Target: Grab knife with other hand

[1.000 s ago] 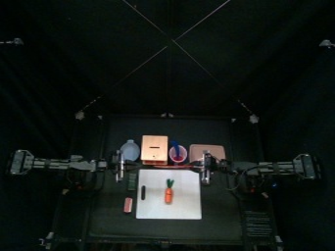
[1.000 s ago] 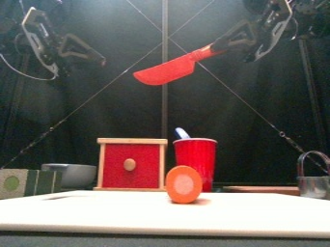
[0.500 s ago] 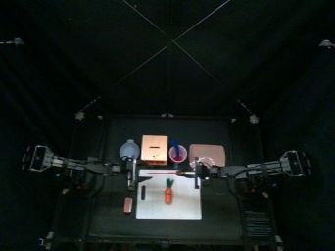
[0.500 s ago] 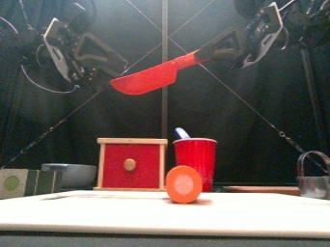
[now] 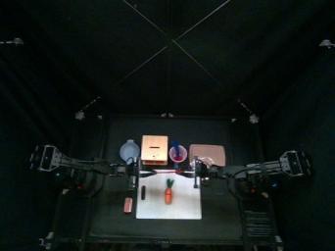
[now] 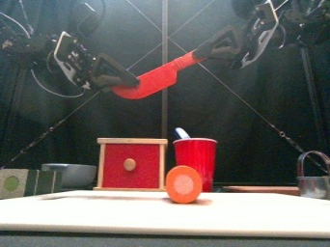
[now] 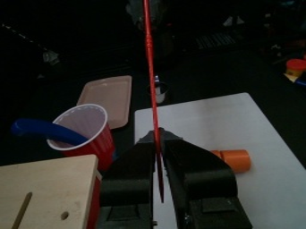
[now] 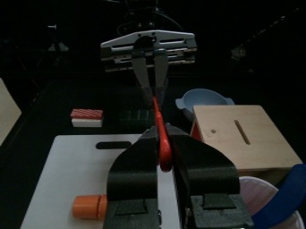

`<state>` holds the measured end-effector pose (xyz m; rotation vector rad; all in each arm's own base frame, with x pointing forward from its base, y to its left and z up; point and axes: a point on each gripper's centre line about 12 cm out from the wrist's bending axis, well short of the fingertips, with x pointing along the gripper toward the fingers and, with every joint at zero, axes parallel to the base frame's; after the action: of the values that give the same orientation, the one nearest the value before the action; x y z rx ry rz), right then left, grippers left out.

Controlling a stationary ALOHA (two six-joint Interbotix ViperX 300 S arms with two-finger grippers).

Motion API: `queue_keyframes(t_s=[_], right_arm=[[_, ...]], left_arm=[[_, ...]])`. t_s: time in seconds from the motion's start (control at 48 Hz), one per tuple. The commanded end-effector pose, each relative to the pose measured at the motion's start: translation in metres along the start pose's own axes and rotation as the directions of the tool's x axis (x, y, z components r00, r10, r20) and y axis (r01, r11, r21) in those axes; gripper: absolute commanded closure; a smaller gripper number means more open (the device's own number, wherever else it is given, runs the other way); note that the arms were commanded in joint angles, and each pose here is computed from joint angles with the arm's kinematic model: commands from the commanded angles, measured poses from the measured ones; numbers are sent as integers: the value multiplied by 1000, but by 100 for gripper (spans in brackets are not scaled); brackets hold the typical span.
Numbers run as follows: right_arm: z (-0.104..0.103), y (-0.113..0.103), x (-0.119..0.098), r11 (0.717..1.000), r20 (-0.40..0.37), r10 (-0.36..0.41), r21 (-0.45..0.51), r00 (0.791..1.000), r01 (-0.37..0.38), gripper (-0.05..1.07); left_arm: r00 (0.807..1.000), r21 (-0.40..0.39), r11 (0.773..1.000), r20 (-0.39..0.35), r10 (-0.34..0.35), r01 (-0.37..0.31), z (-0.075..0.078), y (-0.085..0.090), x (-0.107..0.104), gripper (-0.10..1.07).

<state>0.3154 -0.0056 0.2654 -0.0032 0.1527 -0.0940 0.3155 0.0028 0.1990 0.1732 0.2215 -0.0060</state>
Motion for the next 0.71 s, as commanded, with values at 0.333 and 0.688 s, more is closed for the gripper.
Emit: queue_keyframes(t_s=[0.333, 0.688], right_arm=[[-46, 34, -14, 981, -248, 121, 181, 961, -77, 82], [-88, 67, -11, 975, -400, 207, 154, 893, -158, 82]], left_arm=[[980, -45, 988, -131, -150, 146, -21, -59, 9, 50], [959, -58, 984, -222, -177, 168, -38, -75, 38, 59]])
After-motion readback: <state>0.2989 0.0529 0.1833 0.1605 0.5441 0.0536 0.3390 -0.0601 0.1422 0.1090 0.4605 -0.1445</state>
